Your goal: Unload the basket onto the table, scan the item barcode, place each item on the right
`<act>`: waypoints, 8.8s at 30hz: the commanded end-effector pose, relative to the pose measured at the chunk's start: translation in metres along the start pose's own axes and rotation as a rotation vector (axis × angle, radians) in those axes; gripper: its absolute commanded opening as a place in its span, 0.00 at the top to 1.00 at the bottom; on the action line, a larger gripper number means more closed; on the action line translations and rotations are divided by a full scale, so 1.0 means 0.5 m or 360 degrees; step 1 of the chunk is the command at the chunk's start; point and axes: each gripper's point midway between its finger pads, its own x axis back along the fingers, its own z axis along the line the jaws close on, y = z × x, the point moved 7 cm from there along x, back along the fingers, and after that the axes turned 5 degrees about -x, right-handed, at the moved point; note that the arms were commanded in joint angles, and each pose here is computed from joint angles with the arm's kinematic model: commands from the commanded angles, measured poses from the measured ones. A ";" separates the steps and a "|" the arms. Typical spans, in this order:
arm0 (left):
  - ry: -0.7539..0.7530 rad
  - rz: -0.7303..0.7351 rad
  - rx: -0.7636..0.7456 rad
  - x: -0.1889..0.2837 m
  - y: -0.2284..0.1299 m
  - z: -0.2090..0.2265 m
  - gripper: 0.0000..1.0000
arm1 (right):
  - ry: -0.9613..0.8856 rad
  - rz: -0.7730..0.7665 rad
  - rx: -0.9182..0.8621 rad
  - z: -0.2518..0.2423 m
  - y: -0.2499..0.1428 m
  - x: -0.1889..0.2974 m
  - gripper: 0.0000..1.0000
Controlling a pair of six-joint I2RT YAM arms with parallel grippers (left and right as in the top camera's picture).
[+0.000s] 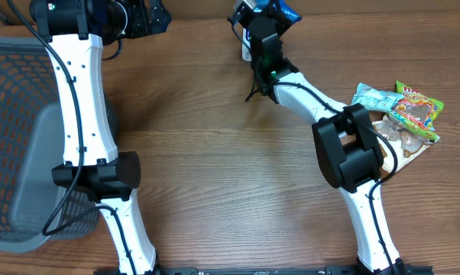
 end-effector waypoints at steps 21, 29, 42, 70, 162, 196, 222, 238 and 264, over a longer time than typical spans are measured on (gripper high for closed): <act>-0.0016 -0.0049 -0.0007 0.021 0.006 -0.009 0.00 | 0.0080 -0.0088 -0.0023 0.011 -0.017 -0.028 0.96; -0.0015 -0.0049 -0.0007 0.021 0.006 -0.009 0.00 | 0.0078 -0.0085 -0.0024 0.009 -0.019 -0.029 0.96; -0.0016 -0.0049 -0.0007 0.021 0.006 -0.009 0.00 | 0.0063 -0.0053 -0.0097 -0.003 0.010 -0.003 0.96; -0.0016 -0.0049 -0.0007 0.021 0.006 -0.009 0.00 | 0.0490 0.1695 -0.1540 -0.411 -0.459 0.229 0.96; -0.0016 -0.0049 -0.0008 0.021 0.006 -0.010 0.00 | 0.0641 -0.0476 -0.1610 -0.240 -0.490 0.716 0.00; 0.0200 -0.0514 -0.0433 0.217 -0.408 -0.047 0.00 | 0.0641 -0.0476 -0.1610 -0.240 -0.490 0.716 0.00; 0.0500 -0.1319 -0.0592 0.024 -0.691 0.113 0.01 | 0.0641 -0.0476 -0.1610 -0.240 -0.490 0.716 0.00; 0.0453 -0.1365 -0.0474 0.030 -0.689 0.112 0.00 | 0.0641 -0.0476 -0.1610 -0.240 -0.490 0.716 0.00; 0.0454 -0.1365 -0.0474 0.030 -0.689 0.113 0.00 | 0.0641 -0.0476 -0.1610 -0.240 -0.490 0.716 0.00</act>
